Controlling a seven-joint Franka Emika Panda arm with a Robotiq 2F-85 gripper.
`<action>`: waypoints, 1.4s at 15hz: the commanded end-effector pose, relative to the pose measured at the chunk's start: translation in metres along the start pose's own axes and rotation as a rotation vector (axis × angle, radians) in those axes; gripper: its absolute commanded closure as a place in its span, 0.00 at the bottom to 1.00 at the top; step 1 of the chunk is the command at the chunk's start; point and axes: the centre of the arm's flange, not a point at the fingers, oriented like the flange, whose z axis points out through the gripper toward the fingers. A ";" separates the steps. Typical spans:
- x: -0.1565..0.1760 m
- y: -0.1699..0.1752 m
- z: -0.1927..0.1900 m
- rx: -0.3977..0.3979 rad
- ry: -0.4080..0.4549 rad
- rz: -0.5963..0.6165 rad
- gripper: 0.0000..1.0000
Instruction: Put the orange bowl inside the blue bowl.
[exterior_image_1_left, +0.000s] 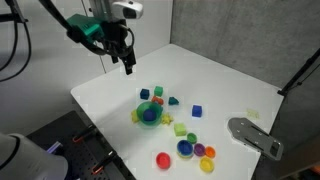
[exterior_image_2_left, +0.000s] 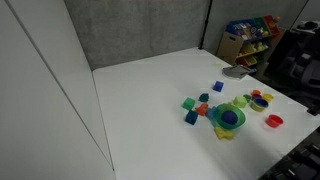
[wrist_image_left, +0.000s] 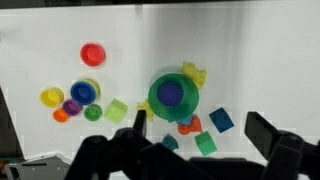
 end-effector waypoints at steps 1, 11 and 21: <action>0.032 0.033 0.022 0.015 -0.001 0.032 0.00; 0.072 0.122 0.143 -0.017 -0.060 0.121 0.00; 0.068 0.140 0.187 -0.017 -0.109 0.162 0.00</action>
